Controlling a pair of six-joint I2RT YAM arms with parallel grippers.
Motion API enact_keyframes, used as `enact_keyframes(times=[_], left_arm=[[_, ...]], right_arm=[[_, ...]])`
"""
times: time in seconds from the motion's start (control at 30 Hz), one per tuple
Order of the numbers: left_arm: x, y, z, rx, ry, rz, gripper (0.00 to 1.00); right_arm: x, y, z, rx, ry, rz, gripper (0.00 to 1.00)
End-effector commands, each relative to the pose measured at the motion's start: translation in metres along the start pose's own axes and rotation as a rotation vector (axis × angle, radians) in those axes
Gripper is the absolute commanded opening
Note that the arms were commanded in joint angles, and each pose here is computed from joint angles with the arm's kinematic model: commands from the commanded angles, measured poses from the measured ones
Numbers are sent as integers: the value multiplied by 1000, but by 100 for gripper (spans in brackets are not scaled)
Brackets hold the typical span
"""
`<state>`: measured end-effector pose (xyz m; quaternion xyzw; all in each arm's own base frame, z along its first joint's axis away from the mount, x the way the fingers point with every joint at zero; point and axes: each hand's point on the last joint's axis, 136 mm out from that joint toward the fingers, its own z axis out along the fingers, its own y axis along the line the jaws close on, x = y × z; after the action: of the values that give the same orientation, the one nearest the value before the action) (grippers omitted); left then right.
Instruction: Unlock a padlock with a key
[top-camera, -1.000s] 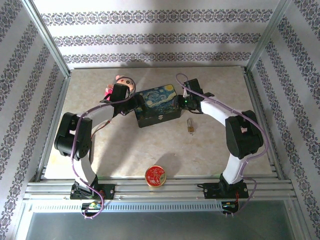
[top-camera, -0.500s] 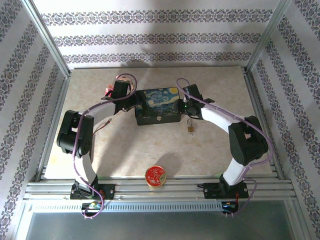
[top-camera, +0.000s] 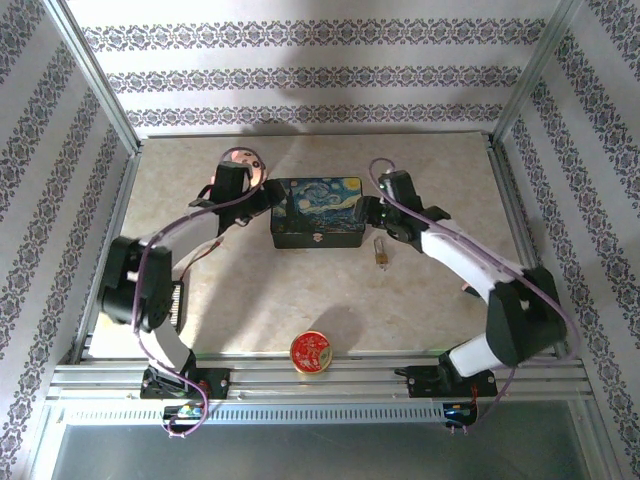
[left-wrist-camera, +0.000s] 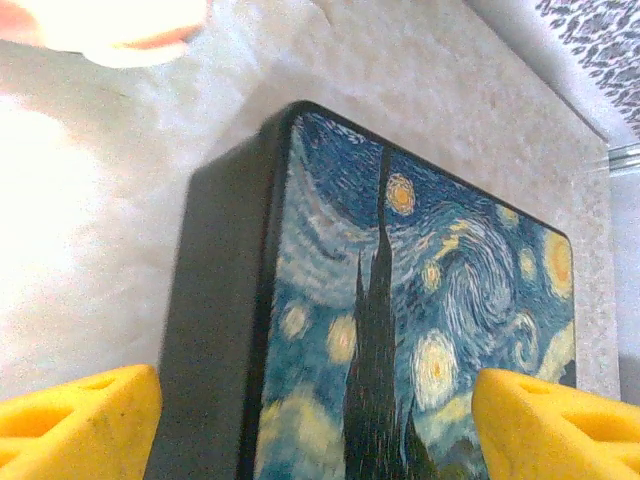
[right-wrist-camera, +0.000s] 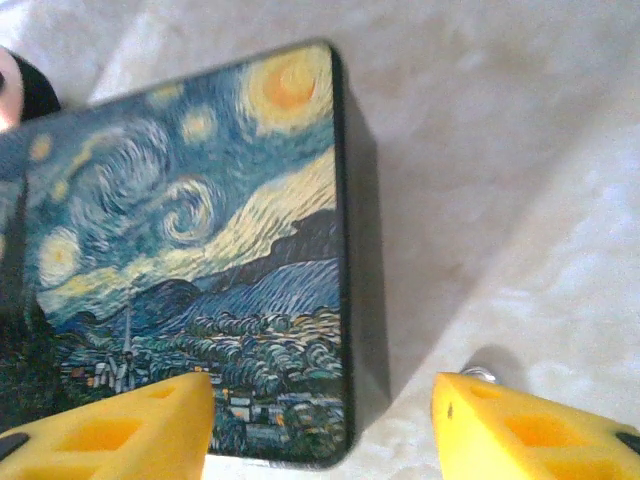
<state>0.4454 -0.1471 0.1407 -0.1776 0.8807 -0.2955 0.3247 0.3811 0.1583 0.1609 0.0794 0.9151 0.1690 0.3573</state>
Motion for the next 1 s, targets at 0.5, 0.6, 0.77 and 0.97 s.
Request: enact_keyframes(times=[0.5, 0.6, 0.77, 0.97], left_arm=[[-22, 87, -168, -301, -716, 341, 99], [-18, 97, -170, -333, -756, 403, 99], [-16, 104, -173, -361, -823, 518, 99], [-17, 111, -159, -350, -790, 612, 99]], right_arm=[[-14, -91, -101, 181, -435, -136, 98], [-13, -98, -99, 167, -463, -125, 98], [-14, -106, -99, 148, -570, -107, 98], [-2, -120, -84, 200, -605, -211, 98]])
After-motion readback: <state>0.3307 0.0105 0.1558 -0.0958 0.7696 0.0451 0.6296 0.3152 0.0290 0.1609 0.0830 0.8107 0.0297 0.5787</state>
